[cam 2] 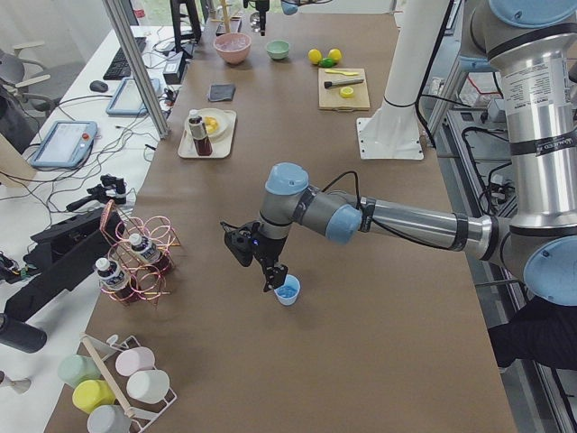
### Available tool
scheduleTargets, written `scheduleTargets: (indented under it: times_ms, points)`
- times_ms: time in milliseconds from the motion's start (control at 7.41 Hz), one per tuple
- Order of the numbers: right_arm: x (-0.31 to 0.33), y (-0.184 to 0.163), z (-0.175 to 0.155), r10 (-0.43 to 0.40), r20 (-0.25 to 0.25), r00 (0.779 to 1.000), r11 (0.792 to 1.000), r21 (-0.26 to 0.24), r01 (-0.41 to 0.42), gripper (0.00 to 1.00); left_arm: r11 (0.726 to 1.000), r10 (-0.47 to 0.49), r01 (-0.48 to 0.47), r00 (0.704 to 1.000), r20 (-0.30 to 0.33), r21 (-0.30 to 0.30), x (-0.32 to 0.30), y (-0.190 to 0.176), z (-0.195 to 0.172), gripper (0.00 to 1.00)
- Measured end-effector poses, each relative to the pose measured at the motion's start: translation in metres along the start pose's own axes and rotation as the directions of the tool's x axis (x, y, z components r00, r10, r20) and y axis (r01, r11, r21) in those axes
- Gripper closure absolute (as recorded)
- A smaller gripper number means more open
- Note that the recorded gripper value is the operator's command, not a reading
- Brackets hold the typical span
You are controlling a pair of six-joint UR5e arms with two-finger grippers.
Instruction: Pour ice into bowl
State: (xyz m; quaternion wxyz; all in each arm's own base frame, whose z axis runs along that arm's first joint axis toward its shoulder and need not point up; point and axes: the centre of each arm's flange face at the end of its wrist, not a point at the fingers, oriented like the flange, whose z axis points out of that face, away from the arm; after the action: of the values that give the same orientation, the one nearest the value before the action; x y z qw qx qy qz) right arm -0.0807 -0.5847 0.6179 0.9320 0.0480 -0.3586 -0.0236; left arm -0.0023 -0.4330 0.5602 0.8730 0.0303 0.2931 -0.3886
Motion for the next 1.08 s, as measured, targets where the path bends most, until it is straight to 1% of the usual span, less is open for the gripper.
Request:
scheduleTargets:
  times_ms: [135, 270, 405, 675, 810, 945, 1080]
  points:
    - [0.000, 0.008, 0.009, -0.016, 0.003, 1.000, 1.000, -0.003, 0.016, 0.02, 0.999, -0.041, 0.041, 0.999, 0.010, 0.026, 0.009, 0.013, -0.002, 0.03]
    - [0.001, 0.019, 0.019, -0.037, 0.006, 0.999, 0.999, -0.004, 0.037, 0.02, 0.996, -0.076, 0.074, 0.997, 0.029, 0.059, 0.018, 0.027, 0.001, 0.05]
    - [0.003, 0.029, 0.026, -0.053, 0.009, 0.999, 0.999, -0.004, 0.053, 0.02, 0.990, -0.117, 0.113, 0.992, 0.045, 0.082, 0.024, 0.036, 0.006, 0.05]
    - [0.010, 0.049, 0.039, -0.076, 0.010, 0.997, 0.997, -0.001, 0.076, 0.03, 0.971, -0.216, 0.205, 0.973, 0.084, 0.124, 0.037, 0.052, 0.007, 0.03]
    - [0.013, 0.057, 0.044, -0.086, 0.007, 0.996, 0.996, 0.002, 0.086, 0.08, 0.962, -0.246, 0.229, 0.962, 0.114, 0.148, 0.046, 0.064, 0.006, 0.03]
    - [0.016, 0.064, 0.048, -0.090, 0.006, 0.996, 0.996, 0.001, 0.090, 0.12, 0.959, -0.254, 0.229, 0.956, 0.149, 0.165, 0.060, 0.078, 0.002, 0.03]
    - [0.018, 0.070, 0.052, -0.097, 0.007, 0.995, 0.995, 0.001, 0.097, 0.21, 0.952, -0.274, 0.239, 0.943, 0.188, 0.189, 0.082, 0.094, 0.002, 0.03]
